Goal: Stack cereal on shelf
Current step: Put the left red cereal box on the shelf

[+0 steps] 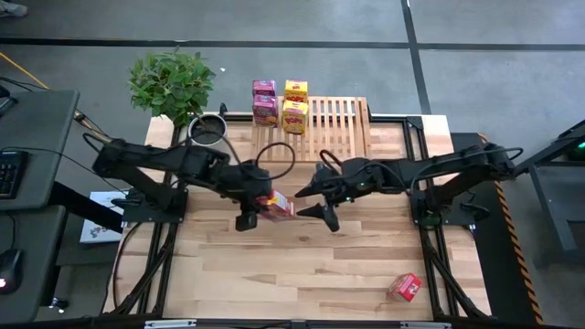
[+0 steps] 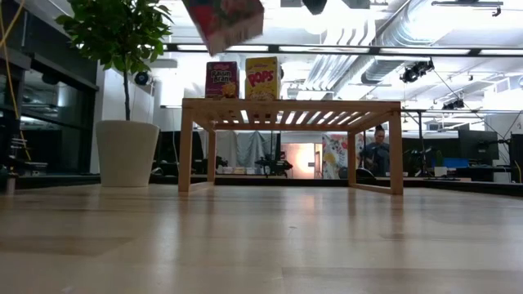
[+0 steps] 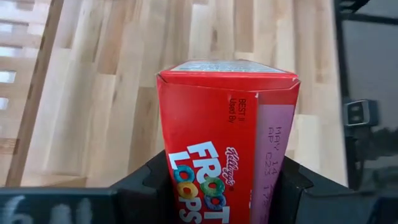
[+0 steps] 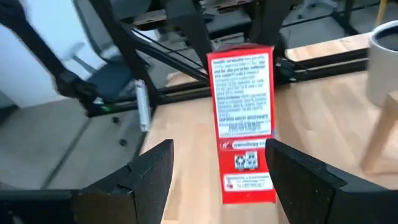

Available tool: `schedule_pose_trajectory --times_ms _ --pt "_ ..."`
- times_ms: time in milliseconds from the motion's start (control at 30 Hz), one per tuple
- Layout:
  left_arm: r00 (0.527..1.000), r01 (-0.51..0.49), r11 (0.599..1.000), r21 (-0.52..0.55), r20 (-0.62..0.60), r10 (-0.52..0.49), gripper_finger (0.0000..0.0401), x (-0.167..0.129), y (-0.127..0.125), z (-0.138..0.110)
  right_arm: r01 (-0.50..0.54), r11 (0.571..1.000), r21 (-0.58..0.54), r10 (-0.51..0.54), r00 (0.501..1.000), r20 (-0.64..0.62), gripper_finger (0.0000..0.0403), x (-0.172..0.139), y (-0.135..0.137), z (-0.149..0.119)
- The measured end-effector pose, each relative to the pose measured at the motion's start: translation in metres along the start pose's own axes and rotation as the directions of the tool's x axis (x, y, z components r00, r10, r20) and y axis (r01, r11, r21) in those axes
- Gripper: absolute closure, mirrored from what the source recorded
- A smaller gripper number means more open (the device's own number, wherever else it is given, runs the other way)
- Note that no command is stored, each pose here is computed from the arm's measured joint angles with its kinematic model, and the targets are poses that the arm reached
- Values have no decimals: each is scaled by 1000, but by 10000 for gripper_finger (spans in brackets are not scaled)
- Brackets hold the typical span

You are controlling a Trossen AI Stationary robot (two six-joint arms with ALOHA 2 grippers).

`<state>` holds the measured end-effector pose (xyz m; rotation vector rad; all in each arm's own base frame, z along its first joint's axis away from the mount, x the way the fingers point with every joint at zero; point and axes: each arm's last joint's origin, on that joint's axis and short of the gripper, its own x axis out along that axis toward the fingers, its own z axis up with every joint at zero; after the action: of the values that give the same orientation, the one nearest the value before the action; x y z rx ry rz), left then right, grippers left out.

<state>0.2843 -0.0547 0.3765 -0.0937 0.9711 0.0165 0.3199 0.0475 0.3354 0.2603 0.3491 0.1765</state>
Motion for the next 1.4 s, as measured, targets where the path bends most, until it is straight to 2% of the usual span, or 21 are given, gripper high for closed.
schedule_pose_trajectory --times_ms 233,433,633,900,1000,1233,1400 --pt "999 -33 999 -1 -26 33 246 15 9 6 121 991 -58 -123 992 -40 157 10 -14 -8" --pt "998 -57 998 -17 -12 56 247 15 21 8 151 985 -79 -156 986 -60 157 16 -26 -11" --pt "997 -82 996 39 -13 82 247 14 35 10 153 986 -65 -157 986 -56 157 23 -38 -11" --pt "994 -109 993 38 8 108 247 14 51 14 263 962 -75 -267 963 -40 157 22 -55 -9" --pt "996 -94 996 2 12 94 247 14 53 15 266 961 -77 -269 962 -40 157 20 -59 -8" --pt "998 -42 995 -85 38 46 247 14 45 17 247 954 -169 -258 965 -45 157 20 -58 -8" --pt "998 -20 997 -75 58 25 247 14 38 18 142 983 -120 -150 987 -61 157 21 -56 -8"
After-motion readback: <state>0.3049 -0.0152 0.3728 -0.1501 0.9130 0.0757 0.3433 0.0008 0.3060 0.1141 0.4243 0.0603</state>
